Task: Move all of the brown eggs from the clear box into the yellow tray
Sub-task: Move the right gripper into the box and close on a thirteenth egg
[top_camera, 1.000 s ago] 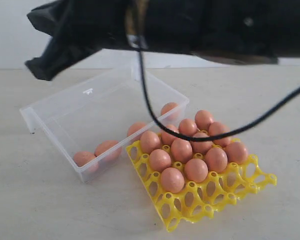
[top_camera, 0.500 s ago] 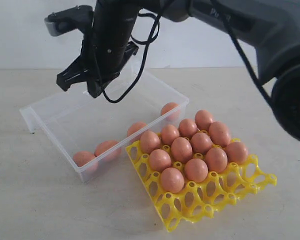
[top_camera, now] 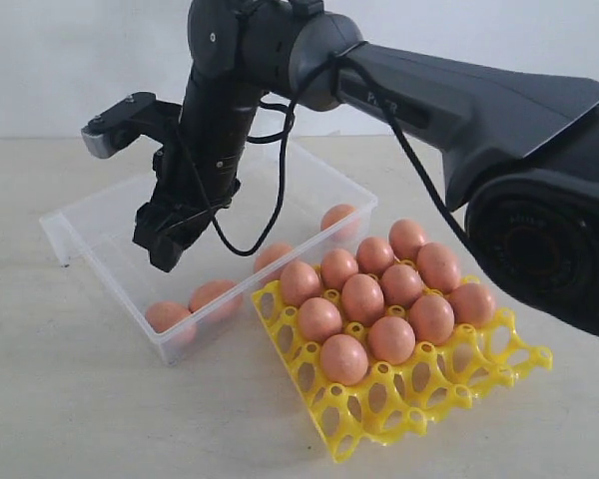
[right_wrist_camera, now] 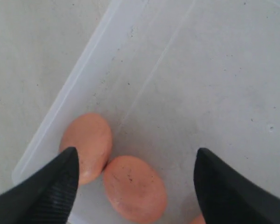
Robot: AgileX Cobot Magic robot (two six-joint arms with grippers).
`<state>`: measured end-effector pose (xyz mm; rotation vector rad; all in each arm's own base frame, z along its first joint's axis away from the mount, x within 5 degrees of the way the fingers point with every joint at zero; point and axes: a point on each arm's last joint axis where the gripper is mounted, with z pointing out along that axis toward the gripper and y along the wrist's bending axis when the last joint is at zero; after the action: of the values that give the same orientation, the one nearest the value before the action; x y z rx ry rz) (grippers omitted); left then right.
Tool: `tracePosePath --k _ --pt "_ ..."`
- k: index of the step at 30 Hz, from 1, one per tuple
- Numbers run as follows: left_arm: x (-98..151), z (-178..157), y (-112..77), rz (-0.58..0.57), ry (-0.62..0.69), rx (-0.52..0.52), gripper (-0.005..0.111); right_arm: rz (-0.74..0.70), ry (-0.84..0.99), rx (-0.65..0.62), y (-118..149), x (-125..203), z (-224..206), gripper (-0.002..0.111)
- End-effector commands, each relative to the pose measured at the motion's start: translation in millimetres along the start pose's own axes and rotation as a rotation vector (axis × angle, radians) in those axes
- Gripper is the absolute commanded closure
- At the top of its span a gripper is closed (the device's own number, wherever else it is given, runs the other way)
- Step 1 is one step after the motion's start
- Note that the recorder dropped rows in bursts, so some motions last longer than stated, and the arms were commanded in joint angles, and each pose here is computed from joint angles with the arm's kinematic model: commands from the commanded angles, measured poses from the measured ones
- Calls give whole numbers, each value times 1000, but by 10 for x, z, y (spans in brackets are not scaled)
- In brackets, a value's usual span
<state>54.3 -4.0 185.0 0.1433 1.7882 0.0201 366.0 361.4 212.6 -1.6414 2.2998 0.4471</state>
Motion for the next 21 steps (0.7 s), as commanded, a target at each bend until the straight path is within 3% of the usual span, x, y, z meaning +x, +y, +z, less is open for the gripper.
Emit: tracePosePath --k 1,7,21 --pt "-10 -2 3 1 -9 -5 111 -34 51 55 -79 57 51 41" --pt "-10 -2 3 1 -9 -5 111 -113 88 18 -66 136 182 41" --pt "-10 -2 3 1 -9 -5 111 -138 123 -37 -100 261 369 41"
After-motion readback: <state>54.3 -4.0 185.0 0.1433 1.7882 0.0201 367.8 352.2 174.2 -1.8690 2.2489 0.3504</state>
